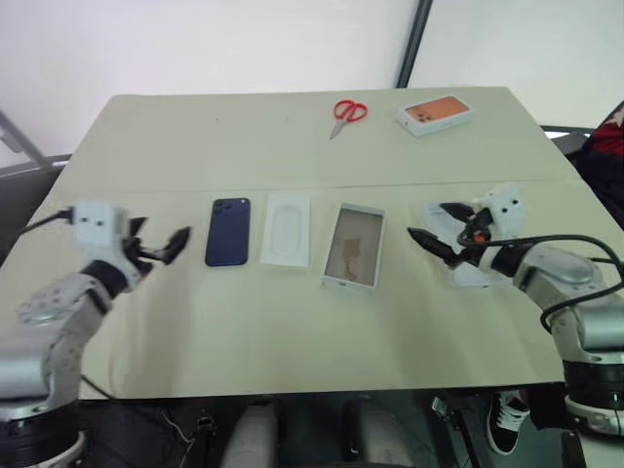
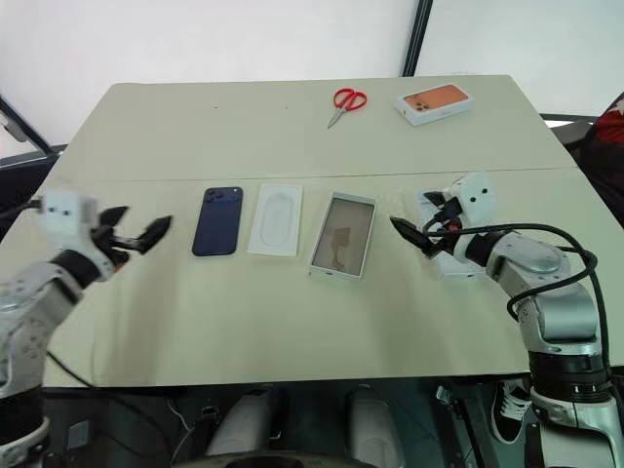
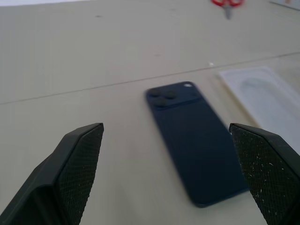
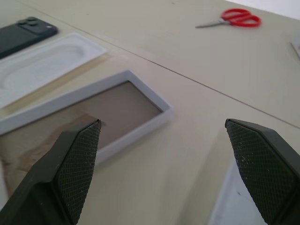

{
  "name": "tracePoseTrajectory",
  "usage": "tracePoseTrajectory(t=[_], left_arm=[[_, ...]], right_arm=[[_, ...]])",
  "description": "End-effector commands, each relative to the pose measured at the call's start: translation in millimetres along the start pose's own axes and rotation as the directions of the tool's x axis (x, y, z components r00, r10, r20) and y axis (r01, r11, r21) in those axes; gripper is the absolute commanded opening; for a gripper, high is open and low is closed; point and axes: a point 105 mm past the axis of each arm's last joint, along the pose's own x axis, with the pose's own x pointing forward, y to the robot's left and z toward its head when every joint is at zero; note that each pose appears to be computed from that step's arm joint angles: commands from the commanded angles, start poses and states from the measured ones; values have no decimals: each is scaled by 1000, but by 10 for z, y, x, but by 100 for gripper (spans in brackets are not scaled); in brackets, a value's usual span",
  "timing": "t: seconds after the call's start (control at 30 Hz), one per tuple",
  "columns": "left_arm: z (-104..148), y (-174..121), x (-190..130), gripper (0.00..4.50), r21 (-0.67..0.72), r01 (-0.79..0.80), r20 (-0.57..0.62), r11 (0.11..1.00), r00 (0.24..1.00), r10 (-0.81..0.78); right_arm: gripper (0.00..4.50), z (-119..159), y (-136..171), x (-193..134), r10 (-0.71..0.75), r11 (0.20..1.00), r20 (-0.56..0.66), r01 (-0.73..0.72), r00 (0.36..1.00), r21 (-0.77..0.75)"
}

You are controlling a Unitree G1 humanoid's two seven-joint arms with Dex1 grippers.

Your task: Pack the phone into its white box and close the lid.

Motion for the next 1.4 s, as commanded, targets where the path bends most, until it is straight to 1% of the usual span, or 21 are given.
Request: tracePoseTrajectory(t=[0.03,0.1,0.13,0.27,0.33,0.5,0.53,0.57,0.63,0.67,0.77,0.93,1.07,1.17,1.4], left_arm=[[74,-445,230,450,-21,136,-8,990,991,-137],[122,-595,331,450,-47,155,-12,987,988,-155],[125,-636,386,450,-63,139,-22,988,990,-140],[68,-773,560,450,-206,88,-103,975,988,-111],[87,-785,630,450,-245,52,-124,968,989,-85],[74,-803,778,450,-276,23,-203,961,976,-82],[60,-783,817,450,-273,-3,-226,962,972,-61],[2,-754,878,450,-275,-36,-288,961,957,-46],[-43,-726,953,450,-293,-78,-355,953,934,-33],[-51,-774,976,450,-319,-55,-376,946,924,-73],[-76,-815,1024,450,-342,-50,-421,938,901,-105],[-98,-902,1069,450,-363,-25,-459,931,875,-155],[-142,-906,1080,450,-370,-37,-487,928,859,-160],[-142,-884,1101,367,-384,-56,-486,922,861,-150],[-124,-760,1106,11,-384,-117,-477,916,875,-88]], right_arm=[[444,219,346,102,109,993,55,-105,993,-60],[444,253,483,140,158,984,55,-153,986,-85],[444,258,553,162,182,980,57,-177,982,-90],[444,229,777,240,230,968,42,-225,972,-113],[444,235,834,257,237,965,42,-230,971,-122],[444,231,852,246,223,969,42,-217,974,-116],[444,225,853,239,221,970,40,-215,974,-116],[444,219,852,227,217,970,37,-211,976,-117],[444,209,845,208,210,971,31,-205,977,-120],[444,211,849,198,209,971,28,-204,978,-123],[444,228,867,157,220,967,20,-216,975,-138],[444,220,888,91,248,956,-6,-246,969,-159],[444,201,901,76,256,952,-21,-255,967,-170],[450,190,904,75,256,951,-27,-256,966,-175],[450,184,910,85,259,949,-29,-260,965,-178]])
